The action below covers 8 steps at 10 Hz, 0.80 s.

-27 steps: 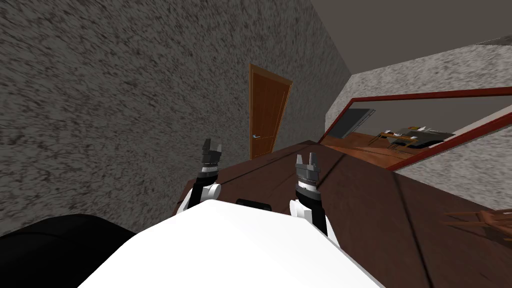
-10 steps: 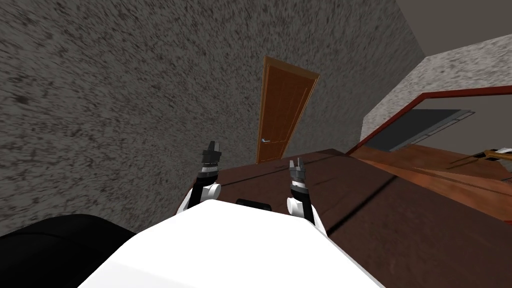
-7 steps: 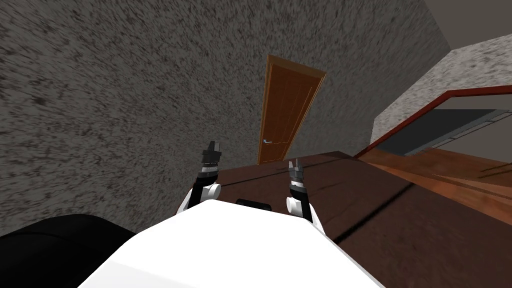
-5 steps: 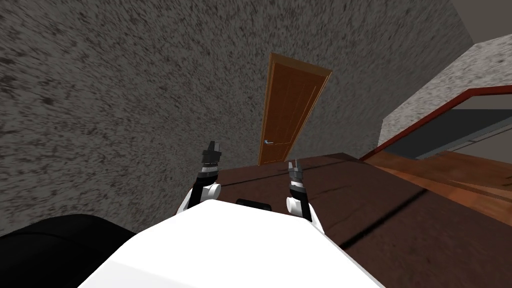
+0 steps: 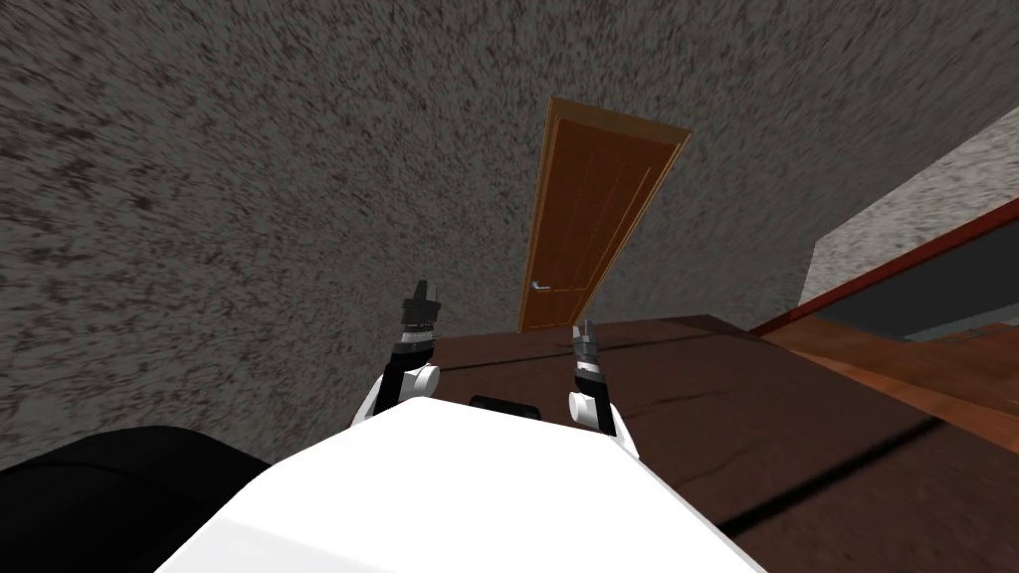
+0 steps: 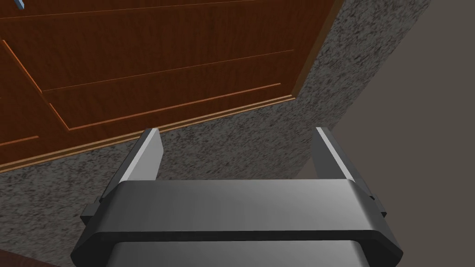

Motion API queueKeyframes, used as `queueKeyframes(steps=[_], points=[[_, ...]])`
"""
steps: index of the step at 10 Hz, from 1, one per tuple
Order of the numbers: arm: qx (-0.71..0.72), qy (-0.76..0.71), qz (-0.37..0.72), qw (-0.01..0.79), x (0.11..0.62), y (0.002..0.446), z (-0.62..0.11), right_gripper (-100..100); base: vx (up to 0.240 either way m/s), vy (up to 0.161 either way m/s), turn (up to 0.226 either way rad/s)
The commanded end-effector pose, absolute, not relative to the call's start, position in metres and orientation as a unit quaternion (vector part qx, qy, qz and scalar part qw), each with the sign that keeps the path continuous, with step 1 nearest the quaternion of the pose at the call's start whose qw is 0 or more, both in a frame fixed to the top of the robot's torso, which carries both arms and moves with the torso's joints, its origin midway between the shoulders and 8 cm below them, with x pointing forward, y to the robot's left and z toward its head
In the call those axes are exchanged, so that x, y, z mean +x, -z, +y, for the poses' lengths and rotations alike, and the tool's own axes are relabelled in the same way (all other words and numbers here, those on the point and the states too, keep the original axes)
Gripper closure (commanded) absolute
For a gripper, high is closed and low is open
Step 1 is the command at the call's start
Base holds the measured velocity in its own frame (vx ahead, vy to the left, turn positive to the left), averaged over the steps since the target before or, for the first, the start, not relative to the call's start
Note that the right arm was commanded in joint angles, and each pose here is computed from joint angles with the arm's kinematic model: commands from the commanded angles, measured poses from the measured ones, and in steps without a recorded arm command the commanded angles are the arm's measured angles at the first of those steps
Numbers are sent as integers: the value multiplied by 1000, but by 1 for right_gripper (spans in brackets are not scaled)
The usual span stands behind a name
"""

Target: Pull the door open

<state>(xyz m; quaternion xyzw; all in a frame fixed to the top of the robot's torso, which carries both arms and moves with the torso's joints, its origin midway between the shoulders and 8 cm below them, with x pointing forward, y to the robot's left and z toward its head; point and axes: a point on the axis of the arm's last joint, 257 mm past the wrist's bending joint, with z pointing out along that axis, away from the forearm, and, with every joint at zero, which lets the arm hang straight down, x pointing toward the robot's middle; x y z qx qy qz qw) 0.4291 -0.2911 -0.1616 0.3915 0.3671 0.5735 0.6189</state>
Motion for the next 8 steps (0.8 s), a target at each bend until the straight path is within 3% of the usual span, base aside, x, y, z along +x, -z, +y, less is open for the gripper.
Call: queueKeyframes(steps=[1,8], points=[[398,-569,371,617,433,172,-295,-100,83,-41,140],[425,-549,386,608,446,214,-310,-100,75,-41,120]])
